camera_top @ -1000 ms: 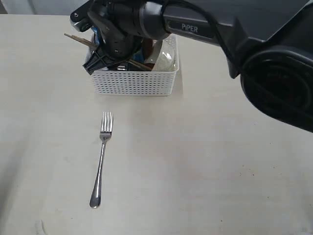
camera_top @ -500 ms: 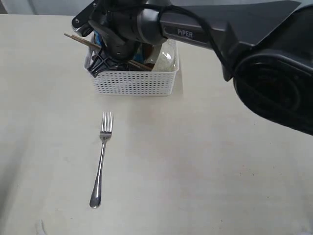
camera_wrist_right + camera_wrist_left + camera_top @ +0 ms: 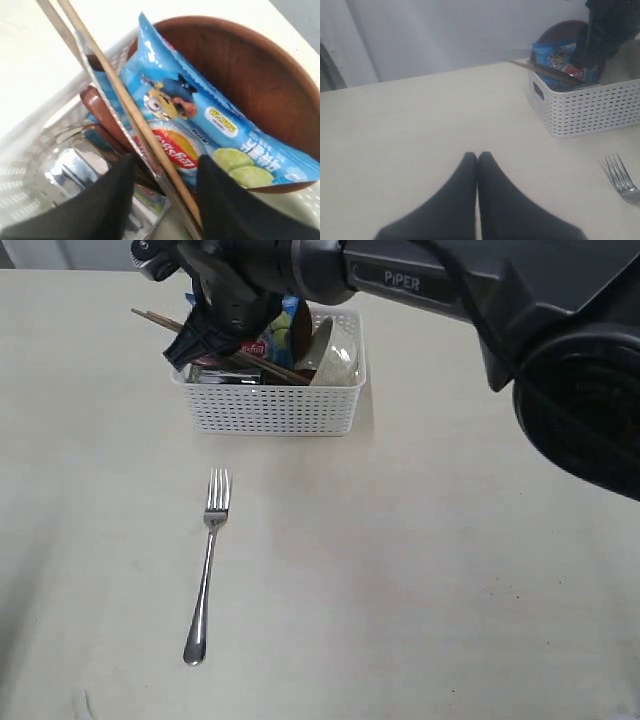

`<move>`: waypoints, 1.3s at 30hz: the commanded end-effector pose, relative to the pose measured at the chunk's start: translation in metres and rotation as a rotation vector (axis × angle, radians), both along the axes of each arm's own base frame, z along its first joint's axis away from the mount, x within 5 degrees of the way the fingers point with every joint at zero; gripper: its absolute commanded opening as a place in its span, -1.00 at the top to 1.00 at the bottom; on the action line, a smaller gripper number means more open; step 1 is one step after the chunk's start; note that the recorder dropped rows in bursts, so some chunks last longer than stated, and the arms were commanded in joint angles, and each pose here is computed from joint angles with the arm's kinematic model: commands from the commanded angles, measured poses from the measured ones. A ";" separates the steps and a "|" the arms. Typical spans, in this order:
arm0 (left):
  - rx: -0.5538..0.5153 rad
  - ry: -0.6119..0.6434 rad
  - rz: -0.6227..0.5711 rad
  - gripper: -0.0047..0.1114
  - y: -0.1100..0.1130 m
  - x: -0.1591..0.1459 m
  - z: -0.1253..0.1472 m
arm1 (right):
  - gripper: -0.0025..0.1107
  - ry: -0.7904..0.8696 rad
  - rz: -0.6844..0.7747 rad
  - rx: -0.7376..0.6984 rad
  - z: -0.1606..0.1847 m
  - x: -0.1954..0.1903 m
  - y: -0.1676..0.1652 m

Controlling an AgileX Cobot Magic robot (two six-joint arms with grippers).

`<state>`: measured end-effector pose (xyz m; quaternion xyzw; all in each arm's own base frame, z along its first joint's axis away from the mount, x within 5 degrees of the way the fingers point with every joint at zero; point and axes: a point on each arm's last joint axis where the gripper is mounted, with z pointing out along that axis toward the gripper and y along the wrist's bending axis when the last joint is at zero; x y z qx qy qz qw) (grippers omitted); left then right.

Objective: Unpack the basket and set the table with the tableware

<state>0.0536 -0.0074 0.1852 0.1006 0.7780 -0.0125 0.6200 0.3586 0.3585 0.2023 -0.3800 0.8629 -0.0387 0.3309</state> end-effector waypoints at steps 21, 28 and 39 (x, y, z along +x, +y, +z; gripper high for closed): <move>-0.010 0.001 -0.008 0.92 -0.001 0.000 -0.001 | 0.25 0.001 0.083 -0.008 -0.027 0.006 0.009; -0.010 0.001 -0.008 0.92 -0.001 0.000 -0.001 | 0.61 0.027 0.073 -0.045 -0.042 0.006 0.008; -0.010 0.001 -0.008 0.92 -0.001 0.000 -0.001 | 0.96 -0.023 0.078 -0.083 -0.019 0.006 0.002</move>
